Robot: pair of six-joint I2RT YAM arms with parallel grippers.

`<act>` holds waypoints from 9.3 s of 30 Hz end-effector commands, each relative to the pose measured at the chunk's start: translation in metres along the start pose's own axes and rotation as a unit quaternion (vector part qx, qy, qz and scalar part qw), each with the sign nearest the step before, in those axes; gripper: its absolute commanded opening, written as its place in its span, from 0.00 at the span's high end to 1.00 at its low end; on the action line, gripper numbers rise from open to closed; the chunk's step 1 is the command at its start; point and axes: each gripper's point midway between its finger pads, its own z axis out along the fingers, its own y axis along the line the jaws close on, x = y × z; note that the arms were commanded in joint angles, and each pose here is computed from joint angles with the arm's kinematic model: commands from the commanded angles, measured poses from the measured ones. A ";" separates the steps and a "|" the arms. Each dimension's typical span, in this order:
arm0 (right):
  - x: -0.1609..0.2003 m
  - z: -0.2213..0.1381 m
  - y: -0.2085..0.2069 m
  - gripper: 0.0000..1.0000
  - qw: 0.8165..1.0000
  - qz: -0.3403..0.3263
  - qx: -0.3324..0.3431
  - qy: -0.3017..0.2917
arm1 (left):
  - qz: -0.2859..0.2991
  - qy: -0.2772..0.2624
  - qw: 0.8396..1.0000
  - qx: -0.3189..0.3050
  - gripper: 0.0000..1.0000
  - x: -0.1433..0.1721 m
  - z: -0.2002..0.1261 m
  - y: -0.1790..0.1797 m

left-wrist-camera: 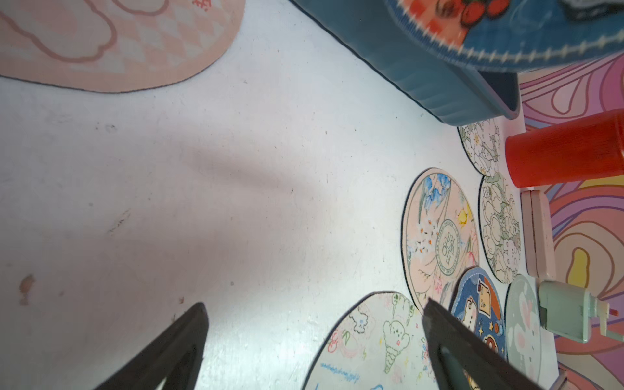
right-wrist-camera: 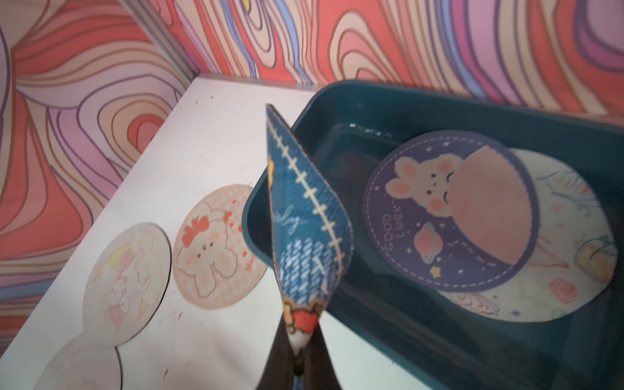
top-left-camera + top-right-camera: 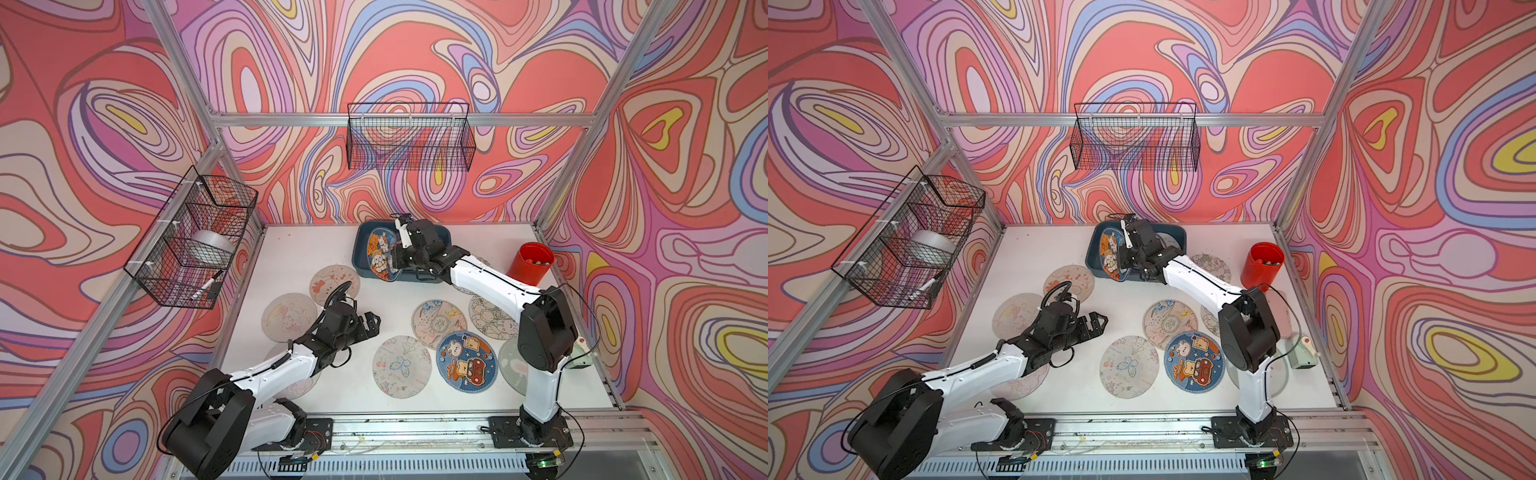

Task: Put the coasters into the storage box
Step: Place the coaster in the storage box, then pick up the coaster from the center of the board, then place the coaster in the storage box.

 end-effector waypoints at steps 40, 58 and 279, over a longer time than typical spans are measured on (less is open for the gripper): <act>0.041 0.086 -0.166 0.31 0.978 0.094 0.185 0.031 | 0.004 -0.004 1.000 0.003 0.00 -0.018 0.009 -0.018; 0.025 0.022 -0.112 0.29 0.994 0.058 0.074 0.054 | -0.017 0.039 0.997 -0.057 0.01 -0.003 0.006 0.001; 0.021 -0.031 -0.129 0.43 0.986 0.085 0.139 0.033 | 0.087 0.037 0.995 -0.019 0.00 0.018 0.022 -0.070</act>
